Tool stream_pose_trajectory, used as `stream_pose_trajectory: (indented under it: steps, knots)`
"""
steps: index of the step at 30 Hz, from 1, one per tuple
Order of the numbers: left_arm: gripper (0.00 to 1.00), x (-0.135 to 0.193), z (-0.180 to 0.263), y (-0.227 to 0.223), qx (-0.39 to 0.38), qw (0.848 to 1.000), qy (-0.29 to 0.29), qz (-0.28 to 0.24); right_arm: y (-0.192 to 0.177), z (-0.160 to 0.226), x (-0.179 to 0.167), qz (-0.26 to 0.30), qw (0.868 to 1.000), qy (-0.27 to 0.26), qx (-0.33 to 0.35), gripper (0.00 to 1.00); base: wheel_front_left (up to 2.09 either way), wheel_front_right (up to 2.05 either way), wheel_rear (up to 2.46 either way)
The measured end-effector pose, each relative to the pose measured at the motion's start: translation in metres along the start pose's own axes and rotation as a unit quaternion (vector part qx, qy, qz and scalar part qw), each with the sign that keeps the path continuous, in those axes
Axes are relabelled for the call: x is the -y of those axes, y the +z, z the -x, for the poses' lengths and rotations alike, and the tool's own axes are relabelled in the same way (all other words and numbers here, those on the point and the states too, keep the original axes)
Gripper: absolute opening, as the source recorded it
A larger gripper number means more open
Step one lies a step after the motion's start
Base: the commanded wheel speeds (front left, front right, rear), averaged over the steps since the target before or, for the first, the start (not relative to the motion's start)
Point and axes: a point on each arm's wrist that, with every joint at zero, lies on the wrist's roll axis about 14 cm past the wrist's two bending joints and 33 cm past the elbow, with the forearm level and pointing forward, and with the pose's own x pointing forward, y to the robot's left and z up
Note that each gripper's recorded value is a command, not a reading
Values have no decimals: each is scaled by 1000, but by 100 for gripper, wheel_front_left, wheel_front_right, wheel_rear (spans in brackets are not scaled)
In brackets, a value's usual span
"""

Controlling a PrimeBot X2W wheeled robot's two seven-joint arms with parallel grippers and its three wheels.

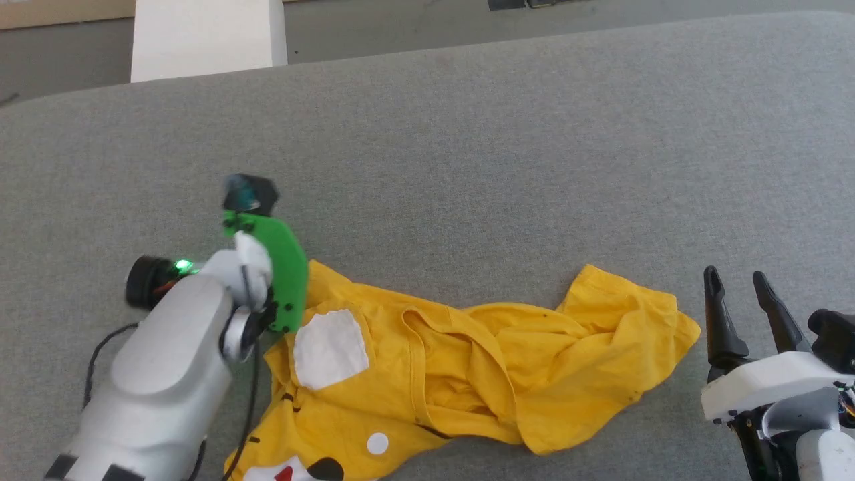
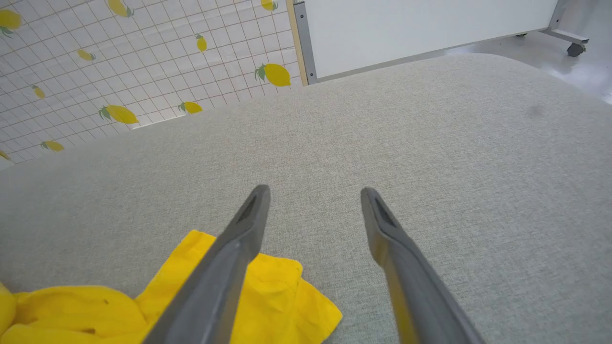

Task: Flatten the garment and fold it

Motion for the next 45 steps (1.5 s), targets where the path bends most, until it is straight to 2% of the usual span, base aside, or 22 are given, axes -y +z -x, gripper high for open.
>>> stream_pose_trajectory:
  steps: [3, 6, 10, 15, 20, 25, 29, 30, 31, 32, 33, 34, 38, 43, 45]
  knots:
    - [0, -21, 10, -5, 45, 997, 28, 56, 4, 1, -1, 0, 1000, 2, 6, 100, 0, 0, 0]
    - [0, -43, 25, -18, 87, 987, 66, 114, 5, 2, -2, 6, 1000, 4, 1, 100, 0, 0, 0]
    - [0, -74, 50, -43, 137, 964, 126, 192, -11, 7, -5, 17, 999, 10, -41, 100, 0, 0, 0]
    - [0, -85, 71, -84, 149, 942, 164, 253, -29, 8, -6, 26, 995, 11, -91, 100, 0, 0, 0]
    - [0, -91, 83, -103, 152, 931, 187, 273, -56, 9, -2, 23, 987, 5, -159, 100, 0, 0, 0]
    - [0, -91, 88, -106, 156, 928, 188, 281, -89, 17, -14, 32, 966, 22, -257, 100, 0, 0, 0]
    - [0, -87, 88, -108, 156, 929, 179, 283, -100, 23, -21, 61, 947, 36, -313, 100, 0, 0, 0]
    - [0, -86, 88, -108, 155, 929, 178, 284, -101, 24, -23, 68, 941, 40, -328, 79, 0, 0, 0]
    - [0, -84, 88, -108, 155, 930, 176, 284, -102, 26, -24, 74, 937, 42, -338, 47, 0, 0, 0]
    - [0, -83, 87, -107, 156, 931, 173, 283, -103, 28, -26, 82, 933, 46, -348, 22, 0, 0, 0]
    - [0, -83, 87, -107, 156, 931, 171, 283, -103, 29, -29, 88, 930, 49, -354, 4, 0, 0, 0]
    - [0, -82, 87, -107, 156, 931, 170, 282, -104, 31, -31, 94, 927, 52, -361, 0, 0, 0, 0]
    - [0, -78, 87, -104, 160, 935, 158, 273, -100, 34, -38, 104, 922, 58, -367, 0, 0, 0, 0]
    - [0, -76, 93, -86, 188, 940, 129, 253, -83, 29, -39, 117, 930, 54, -345, 0, 0, 0, 0]
    - [0, -78, 97, -68, 206, 943, 114, 235, -64, 17, -39, 135, 936, 55, -322, 0, 0, 0, 0]
